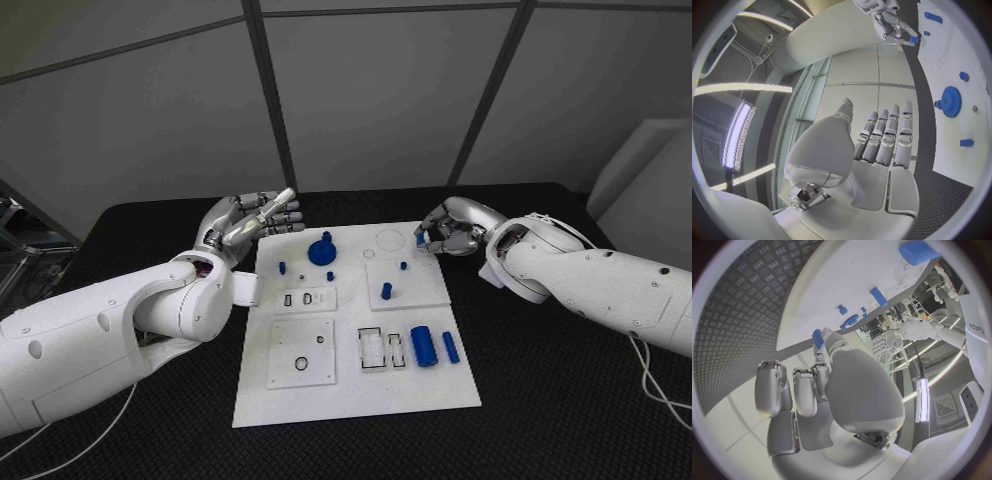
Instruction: Assemble the parts on the task board
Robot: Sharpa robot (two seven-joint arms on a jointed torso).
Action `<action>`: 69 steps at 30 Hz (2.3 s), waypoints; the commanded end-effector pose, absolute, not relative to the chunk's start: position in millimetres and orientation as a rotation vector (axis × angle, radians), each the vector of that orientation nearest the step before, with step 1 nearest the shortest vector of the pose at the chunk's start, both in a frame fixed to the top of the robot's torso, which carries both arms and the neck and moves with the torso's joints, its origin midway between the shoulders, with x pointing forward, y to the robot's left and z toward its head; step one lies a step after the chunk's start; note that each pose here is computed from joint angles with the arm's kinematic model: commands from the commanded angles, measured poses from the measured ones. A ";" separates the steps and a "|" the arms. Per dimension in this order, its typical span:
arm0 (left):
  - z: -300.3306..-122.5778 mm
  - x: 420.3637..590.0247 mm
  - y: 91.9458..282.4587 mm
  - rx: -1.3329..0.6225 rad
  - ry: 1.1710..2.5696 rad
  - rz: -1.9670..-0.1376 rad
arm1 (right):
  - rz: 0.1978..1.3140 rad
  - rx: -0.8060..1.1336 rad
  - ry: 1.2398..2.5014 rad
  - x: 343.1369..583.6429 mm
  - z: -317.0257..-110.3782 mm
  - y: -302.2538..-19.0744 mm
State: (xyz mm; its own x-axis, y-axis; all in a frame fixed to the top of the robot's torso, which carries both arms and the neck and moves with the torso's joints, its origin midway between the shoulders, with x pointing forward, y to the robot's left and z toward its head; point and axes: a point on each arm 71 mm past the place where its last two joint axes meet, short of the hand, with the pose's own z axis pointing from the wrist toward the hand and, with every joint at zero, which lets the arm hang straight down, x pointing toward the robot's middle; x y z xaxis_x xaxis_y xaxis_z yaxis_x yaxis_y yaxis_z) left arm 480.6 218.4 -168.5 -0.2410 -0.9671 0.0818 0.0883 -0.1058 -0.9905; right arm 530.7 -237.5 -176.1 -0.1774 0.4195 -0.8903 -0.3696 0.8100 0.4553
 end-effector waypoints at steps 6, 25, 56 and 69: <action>-165.5 479.1 218.9 -1.066 1.252 -1.517 | 0.763 -0.022 1.552 513.6 -156.1 -180.2; -165.8 482.2 223.0 -1.069 1.251 -1.506 | 0.822 -0.213 1.635 488.9 -173.2 -73.3; -165.9 484.1 220.9 -1.066 1.238 -1.502 | 0.752 -0.251 1.683 477.0 -209.6 -48.8; -166.2 484.4 219.5 -1.067 1.243 -1.505 | 0.775 -0.254 1.673 474.1 -211.2 -43.4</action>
